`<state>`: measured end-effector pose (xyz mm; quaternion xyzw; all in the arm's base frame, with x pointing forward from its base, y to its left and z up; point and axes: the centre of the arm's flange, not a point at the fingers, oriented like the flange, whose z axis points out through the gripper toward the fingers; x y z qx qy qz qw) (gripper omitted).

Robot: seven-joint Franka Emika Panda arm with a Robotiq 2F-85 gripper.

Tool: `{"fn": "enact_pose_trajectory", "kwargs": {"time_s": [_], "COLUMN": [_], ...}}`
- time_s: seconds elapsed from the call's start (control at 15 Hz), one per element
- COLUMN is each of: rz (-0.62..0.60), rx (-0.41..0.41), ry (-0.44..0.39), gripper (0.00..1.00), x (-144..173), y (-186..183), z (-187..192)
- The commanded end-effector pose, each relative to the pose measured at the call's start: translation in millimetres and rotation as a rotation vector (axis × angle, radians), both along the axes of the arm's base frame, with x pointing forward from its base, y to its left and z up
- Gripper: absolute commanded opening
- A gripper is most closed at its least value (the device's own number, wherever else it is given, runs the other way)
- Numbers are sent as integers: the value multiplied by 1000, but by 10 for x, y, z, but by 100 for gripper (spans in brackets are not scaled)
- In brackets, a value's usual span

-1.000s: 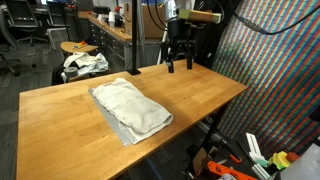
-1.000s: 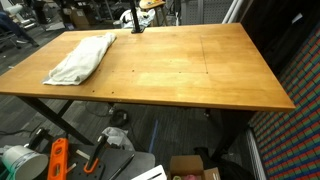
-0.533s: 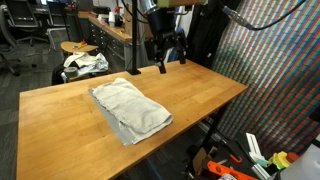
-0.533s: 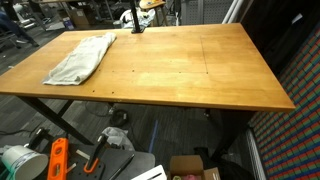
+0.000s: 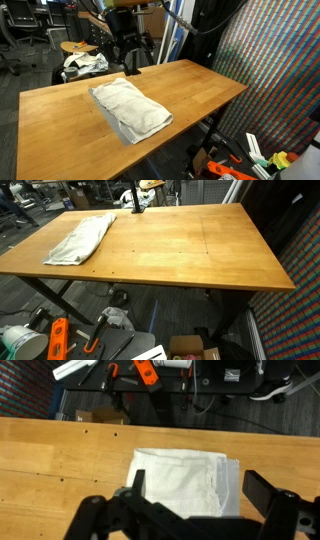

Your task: Fold the towel

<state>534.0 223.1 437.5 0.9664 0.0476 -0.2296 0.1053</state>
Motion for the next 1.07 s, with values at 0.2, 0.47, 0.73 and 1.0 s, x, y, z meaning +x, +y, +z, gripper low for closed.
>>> {"fn": "enact_pose_trajectory", "kwargs": {"time_s": [0.2, 0.47, 0.73, 1.0], "rz": [-253, -389, -545, -630], "rx": [160, 223, 252, 217], "ry": [-162, -286, -416, -486], "gripper": [100, 100, 100, 100], "x": [1244, 1732, 2156, 2410], "y": [275, 91, -166, -421], "z": [-119, -351, -659, -950]}}
